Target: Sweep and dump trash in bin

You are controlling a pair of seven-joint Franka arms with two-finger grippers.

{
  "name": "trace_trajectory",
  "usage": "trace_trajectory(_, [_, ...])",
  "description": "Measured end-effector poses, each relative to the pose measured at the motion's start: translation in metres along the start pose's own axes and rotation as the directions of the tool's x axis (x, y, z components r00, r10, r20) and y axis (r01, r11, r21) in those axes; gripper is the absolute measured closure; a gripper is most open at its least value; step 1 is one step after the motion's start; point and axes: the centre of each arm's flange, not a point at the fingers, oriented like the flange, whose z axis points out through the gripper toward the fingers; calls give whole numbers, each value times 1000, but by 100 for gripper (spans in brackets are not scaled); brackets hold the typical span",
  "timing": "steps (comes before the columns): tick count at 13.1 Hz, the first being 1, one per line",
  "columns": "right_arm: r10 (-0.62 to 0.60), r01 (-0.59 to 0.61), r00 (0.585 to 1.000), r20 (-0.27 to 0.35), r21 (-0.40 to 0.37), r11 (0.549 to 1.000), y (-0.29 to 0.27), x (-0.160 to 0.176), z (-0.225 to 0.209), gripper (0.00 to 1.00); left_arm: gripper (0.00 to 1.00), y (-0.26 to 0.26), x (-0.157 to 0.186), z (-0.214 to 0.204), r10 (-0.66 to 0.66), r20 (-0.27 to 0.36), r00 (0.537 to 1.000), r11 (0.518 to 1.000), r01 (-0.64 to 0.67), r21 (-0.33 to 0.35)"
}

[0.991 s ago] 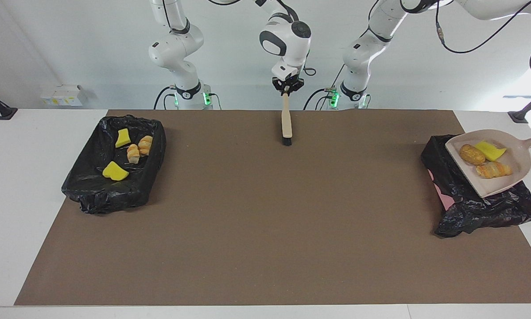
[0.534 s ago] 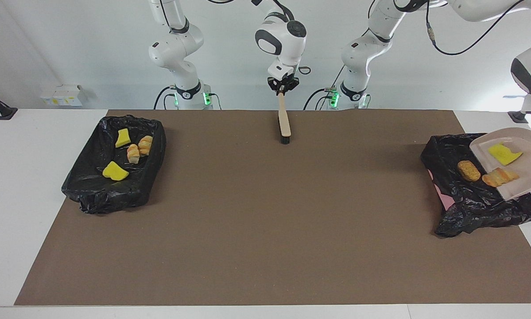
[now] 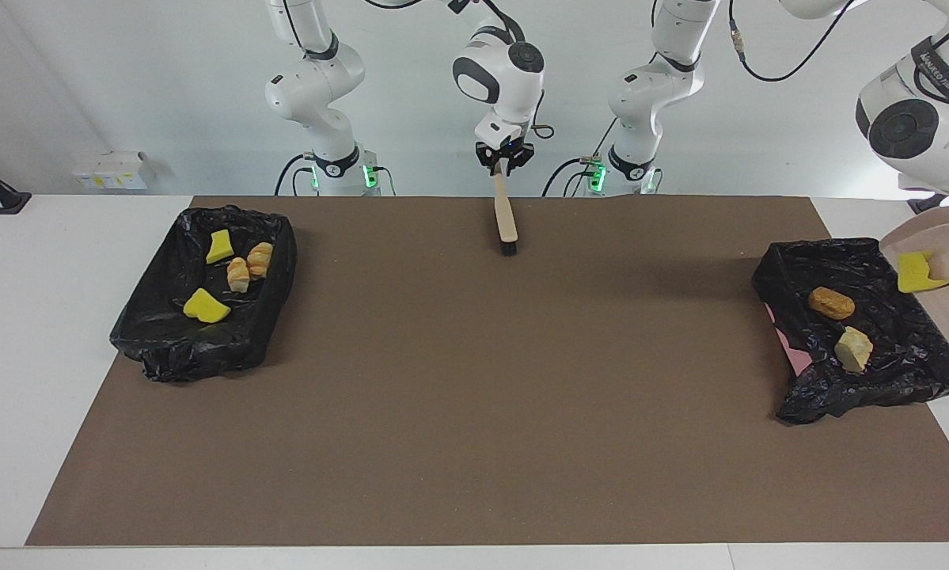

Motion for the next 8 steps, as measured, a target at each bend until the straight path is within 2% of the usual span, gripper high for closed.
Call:
trace_trajectory(1, [15, -15, 1000, -3, 11, 1000, 2, 8, -5, 44, 68, 1, -2, -7, -2, 15, 1000, 1000, 2, -5])
trace_trajectory(2, [31, -30, 999, -9, 25, 999, 6, 17, -12, 44, 68, 0, 0, -16, -3, 37, 999, 1000, 3, -8])
trace_trajectory(3, [38, -37, 999, -21, 45, 998, 11, 28, -23, 38, 68, -1, 3, -28, 2, 58, 998, 1000, -2, -6])
trace_trajectory(5, [60, -53, 996, -64, 101, 993, 34, 56, -56, 17, 68, -2, 14, -49, 11, 78, 997, 1000, -11, -5])
trace_trajectory(6, [89, -77, 992, -90, 132, 988, 50, 70, -75, 11, 68, -2, 20, -53, 11, 79, 997, 1000, -11, -3])
trace_trajectory(7, [124, -105, 986, -115, 160, 982, 67, 82, -94, 11, 68, -1, 27, -52, 2, 78, 997, 1000, -1, -3])
trace_trajectory(8, [158, -133, 978, -134, 180, 975, 84, 91, -110, 5, 68, 0, 34, -49, -5, 76, 997, 1000, 6, -9])
